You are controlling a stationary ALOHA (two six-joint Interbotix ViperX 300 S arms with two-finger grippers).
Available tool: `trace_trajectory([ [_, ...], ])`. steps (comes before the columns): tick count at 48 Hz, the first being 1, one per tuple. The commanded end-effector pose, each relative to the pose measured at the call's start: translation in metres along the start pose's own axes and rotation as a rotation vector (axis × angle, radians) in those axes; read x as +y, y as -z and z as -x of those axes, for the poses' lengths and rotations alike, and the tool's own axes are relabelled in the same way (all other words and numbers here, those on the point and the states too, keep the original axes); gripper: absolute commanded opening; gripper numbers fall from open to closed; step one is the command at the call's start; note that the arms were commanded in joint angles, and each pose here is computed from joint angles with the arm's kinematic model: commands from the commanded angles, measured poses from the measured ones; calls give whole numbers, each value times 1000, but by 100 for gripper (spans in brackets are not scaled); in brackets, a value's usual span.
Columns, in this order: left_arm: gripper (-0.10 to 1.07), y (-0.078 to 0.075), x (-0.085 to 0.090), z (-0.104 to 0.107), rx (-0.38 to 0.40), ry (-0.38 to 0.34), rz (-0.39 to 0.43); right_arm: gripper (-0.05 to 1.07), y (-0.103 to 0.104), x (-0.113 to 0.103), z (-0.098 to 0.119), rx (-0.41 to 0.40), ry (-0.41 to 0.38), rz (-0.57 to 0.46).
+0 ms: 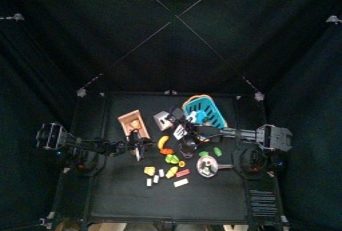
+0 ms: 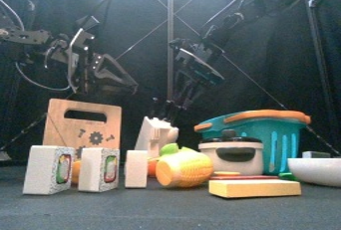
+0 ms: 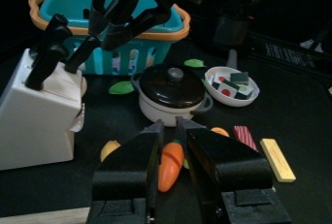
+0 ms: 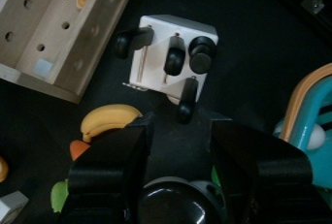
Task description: Grab pairing knife
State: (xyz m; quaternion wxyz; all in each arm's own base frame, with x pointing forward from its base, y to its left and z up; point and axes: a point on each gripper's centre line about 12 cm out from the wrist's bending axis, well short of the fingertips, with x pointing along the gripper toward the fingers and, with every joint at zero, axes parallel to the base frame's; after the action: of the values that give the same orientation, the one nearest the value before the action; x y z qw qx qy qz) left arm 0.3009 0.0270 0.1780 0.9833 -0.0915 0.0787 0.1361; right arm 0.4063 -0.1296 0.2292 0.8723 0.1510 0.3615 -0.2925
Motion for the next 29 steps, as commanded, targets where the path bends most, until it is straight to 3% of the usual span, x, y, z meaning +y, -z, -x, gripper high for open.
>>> trace_trajectory([
  [1, 64, -8, -3, -3, -26, 6, 3, 80, -17, 2, 10, -51, -14, -8],
  [29, 64, -6, -2, -2, -20, 5, 3, 78, -16, -9, -8, -24, 26, -12],
])
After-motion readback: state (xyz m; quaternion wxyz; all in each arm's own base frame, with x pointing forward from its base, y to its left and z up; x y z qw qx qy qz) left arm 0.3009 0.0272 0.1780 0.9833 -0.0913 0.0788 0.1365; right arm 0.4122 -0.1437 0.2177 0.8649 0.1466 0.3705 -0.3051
